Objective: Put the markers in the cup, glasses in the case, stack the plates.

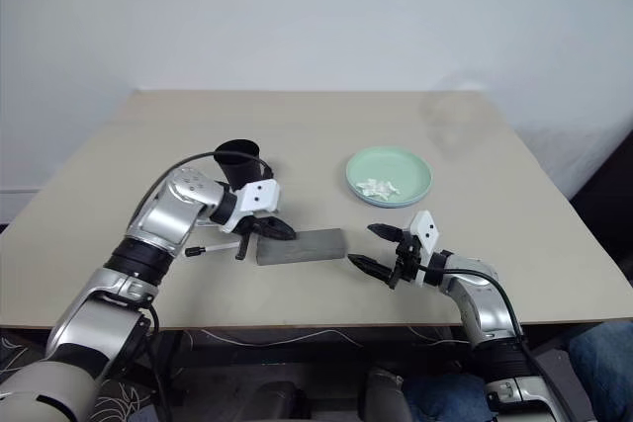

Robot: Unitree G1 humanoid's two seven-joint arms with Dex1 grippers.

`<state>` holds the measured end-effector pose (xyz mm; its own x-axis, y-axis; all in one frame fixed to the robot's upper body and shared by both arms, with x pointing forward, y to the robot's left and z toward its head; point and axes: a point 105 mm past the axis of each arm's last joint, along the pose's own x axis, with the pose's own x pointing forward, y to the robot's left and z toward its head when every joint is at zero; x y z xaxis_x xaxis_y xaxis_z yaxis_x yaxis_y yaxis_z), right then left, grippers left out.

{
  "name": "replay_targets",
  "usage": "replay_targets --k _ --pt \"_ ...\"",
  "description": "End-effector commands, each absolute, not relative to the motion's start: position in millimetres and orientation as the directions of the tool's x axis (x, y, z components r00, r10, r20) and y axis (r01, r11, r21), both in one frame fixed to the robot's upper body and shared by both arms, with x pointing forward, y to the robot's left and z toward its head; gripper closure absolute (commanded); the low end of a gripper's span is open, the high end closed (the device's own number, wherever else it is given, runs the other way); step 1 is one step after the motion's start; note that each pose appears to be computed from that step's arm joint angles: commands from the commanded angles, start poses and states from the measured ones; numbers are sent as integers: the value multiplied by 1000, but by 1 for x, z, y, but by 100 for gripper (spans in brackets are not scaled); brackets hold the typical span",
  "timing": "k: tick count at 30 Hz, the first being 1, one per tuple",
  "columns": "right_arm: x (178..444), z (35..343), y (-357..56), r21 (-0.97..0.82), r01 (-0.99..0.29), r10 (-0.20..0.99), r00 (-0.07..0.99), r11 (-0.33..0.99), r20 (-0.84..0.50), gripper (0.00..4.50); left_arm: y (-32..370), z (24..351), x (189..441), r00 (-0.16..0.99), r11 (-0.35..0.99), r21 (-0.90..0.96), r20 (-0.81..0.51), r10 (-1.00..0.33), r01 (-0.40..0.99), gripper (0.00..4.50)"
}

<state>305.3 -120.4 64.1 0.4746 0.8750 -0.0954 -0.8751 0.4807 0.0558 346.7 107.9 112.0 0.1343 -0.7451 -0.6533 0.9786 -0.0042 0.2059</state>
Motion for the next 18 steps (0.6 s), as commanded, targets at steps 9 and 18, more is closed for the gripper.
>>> replay_targets --k 9,18 --pt "311 83 -114 7 -895 894 444 445 -60 0 196 130 330 191 77 184 -756 -626 980 356" --pt "310 84 -111 11 -900 898 435 436 -63 0 214 105 325 157 133 97 -800 -579 986 146"
